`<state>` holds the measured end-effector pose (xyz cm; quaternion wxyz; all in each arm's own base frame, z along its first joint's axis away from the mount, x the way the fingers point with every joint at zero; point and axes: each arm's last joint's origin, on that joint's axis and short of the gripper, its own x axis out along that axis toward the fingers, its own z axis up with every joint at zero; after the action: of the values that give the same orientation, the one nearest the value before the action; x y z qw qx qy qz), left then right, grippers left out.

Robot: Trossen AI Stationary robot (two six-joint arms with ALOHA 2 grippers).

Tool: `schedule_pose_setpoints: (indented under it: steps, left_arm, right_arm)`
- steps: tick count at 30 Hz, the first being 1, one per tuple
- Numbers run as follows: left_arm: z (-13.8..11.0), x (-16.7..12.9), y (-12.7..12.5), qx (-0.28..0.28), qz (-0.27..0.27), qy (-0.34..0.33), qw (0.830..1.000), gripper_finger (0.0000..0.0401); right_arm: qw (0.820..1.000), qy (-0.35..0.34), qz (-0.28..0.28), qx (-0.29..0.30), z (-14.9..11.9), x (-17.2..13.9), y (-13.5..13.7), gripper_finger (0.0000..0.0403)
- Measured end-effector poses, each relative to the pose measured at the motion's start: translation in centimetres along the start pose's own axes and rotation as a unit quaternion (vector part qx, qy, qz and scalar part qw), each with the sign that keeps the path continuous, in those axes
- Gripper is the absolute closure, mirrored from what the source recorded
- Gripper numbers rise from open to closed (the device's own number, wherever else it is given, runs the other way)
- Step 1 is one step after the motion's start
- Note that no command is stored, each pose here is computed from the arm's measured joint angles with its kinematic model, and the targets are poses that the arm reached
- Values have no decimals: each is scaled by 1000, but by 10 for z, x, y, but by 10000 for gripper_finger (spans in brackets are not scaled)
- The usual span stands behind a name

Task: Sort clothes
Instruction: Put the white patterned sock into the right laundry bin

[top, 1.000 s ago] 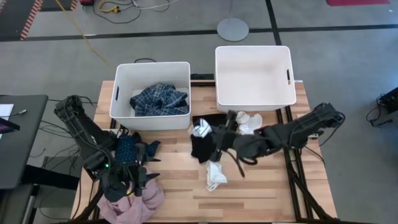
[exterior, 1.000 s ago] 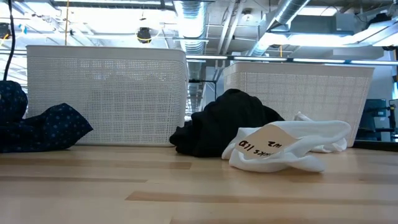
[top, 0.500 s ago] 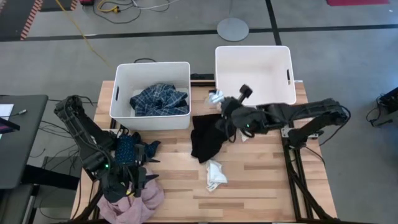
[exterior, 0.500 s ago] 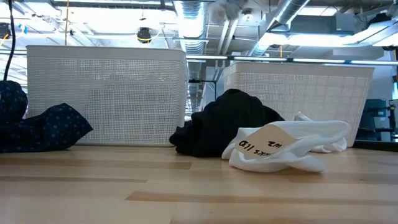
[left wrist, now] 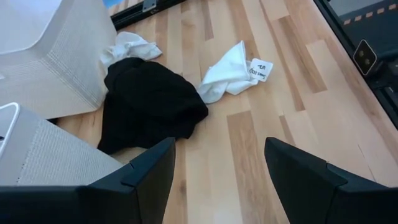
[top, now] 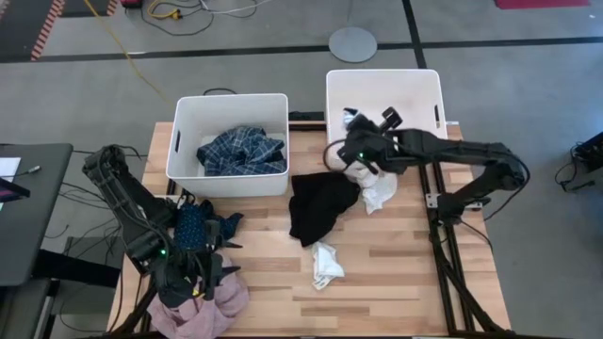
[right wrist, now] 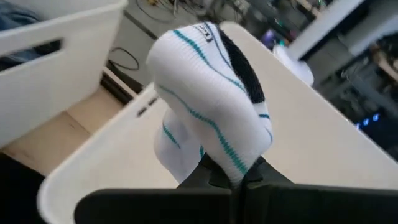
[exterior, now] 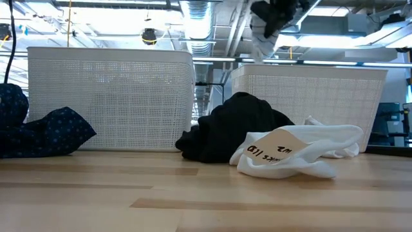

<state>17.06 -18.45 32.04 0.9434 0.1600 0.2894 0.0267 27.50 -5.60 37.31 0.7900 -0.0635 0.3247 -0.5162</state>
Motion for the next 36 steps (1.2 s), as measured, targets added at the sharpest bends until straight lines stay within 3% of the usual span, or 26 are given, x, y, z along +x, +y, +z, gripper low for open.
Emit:
schedule_pose_setpoints:
  steps: [16,22,36]
  left_arm:
    - [0,0,0,-5,0,0,1000,158]
    - [0,0,0,-6,-1,0,1000,158]
    - [0,0,-1,-15,-14,6,1000,158]
  right_arm:
    - [982,136,-5,130,-9,59,-50,393]
    - [971,192,-12,141,-17,81,-54,392]
    - [927,338,21,159,-43,155,-48,391]
